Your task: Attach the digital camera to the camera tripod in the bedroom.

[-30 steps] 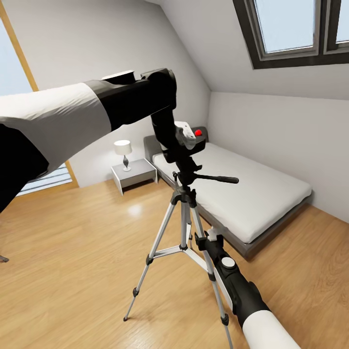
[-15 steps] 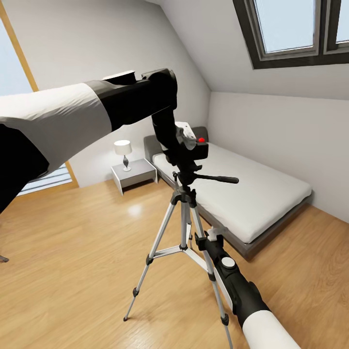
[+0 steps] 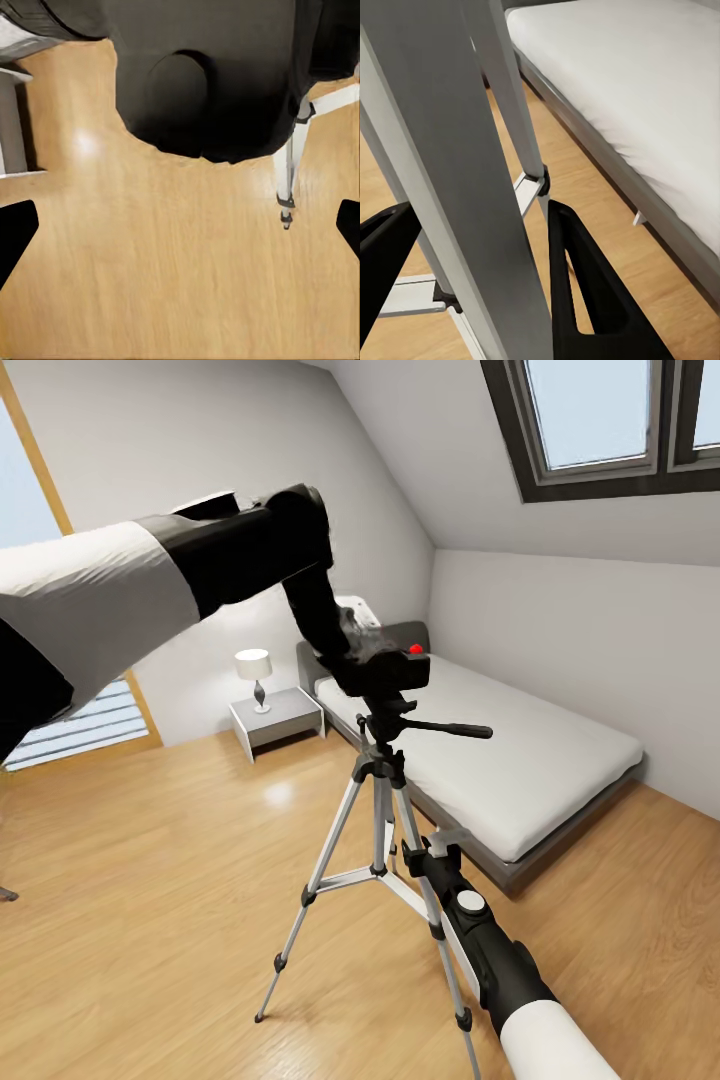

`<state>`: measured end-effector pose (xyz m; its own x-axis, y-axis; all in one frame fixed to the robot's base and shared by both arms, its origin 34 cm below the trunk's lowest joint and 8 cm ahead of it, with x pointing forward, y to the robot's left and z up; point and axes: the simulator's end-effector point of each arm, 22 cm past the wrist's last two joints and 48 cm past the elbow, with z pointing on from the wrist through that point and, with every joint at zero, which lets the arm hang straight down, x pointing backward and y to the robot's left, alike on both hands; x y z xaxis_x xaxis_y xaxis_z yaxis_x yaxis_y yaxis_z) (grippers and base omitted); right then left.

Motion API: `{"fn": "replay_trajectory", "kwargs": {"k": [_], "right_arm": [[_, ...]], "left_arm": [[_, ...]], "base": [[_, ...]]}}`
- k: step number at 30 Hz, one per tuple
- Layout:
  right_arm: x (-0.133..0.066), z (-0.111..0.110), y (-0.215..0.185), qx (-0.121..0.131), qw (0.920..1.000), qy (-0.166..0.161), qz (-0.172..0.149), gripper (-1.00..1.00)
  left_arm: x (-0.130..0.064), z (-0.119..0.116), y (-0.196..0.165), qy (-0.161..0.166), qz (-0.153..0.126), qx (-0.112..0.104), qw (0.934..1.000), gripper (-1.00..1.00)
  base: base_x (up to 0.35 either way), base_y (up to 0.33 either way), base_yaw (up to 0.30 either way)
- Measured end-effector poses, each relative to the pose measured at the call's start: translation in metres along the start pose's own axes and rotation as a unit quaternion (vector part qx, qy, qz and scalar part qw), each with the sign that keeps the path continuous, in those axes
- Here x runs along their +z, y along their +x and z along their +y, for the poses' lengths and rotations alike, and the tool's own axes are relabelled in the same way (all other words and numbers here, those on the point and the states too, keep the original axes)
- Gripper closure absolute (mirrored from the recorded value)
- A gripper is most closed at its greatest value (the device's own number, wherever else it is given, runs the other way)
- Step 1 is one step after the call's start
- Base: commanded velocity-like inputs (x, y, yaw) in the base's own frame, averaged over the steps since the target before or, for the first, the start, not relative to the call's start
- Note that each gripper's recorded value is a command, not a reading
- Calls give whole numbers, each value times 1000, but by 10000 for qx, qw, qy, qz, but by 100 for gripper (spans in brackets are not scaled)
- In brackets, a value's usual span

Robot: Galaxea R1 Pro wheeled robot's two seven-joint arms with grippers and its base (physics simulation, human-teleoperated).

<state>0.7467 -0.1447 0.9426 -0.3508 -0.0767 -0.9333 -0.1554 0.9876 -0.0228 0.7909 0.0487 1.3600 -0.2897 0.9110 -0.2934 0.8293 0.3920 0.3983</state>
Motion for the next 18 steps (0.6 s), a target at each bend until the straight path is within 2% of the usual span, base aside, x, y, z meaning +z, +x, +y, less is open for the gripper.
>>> {"fn": "replay_trajectory", "kwargs": {"k": [2, 3, 4, 5, 7, 11, 13, 14, 16, 18], "right_arm": [[0, 0, 0, -1, 10000, 1, -1, 100], [0, 0, 0, -1, 10000, 1, 0, 100], [0, 0, 0, -1, 10000, 1, -2, 100], [0, 0, 0, -1, 10000, 1, -1, 100], [0, 0, 0, 0, 10000, -1, -1, 100], [0, 0, 0, 2, 10000, -2, -3, 100], [0, 0, 0, 2, 10000, -2, -2, 100], [0, 0, 0, 2, 10000, -3, -2, 100], [0, 0, 0, 2, 10000, -3, -2, 100], [0, 0, 0, 3, 10000, -3, -3, 100]], "left_arm": [[-18, 18, 3, 108, -403, -363, 9985, -100], [-30, 30, 6, 174, -677, -594, 9958, -100], [-37, 37, 8, 207, -825, -729, 9937, -100], [-50, 51, 15, 213, -1062, -944, 9896, -100], [-67, 83, 44, 78, -1295, -1333, 9826, -100], [-84, 130, 115, -331, -1251, -1829, 9746, -100], [-93, 157, 173, -662, -1074, -2183, 9677, -100], [-95, 162, 185, -729, -1038, -2264, 9657, -100], [-100, 178, 224, -957, -913, -2513, 9588, -100], [-102, 194, 271, -1271, -720, -2821, 9482, -100]], "base": [[0, 0, 0], [0, 0, 0], [0, 0, 0], [0, 0, 0], [0, 0, 0], [0, 0, 0], [0, 0, 0], [0, 0, 0], [0, 0, 0], [0, 0, 0]]}}
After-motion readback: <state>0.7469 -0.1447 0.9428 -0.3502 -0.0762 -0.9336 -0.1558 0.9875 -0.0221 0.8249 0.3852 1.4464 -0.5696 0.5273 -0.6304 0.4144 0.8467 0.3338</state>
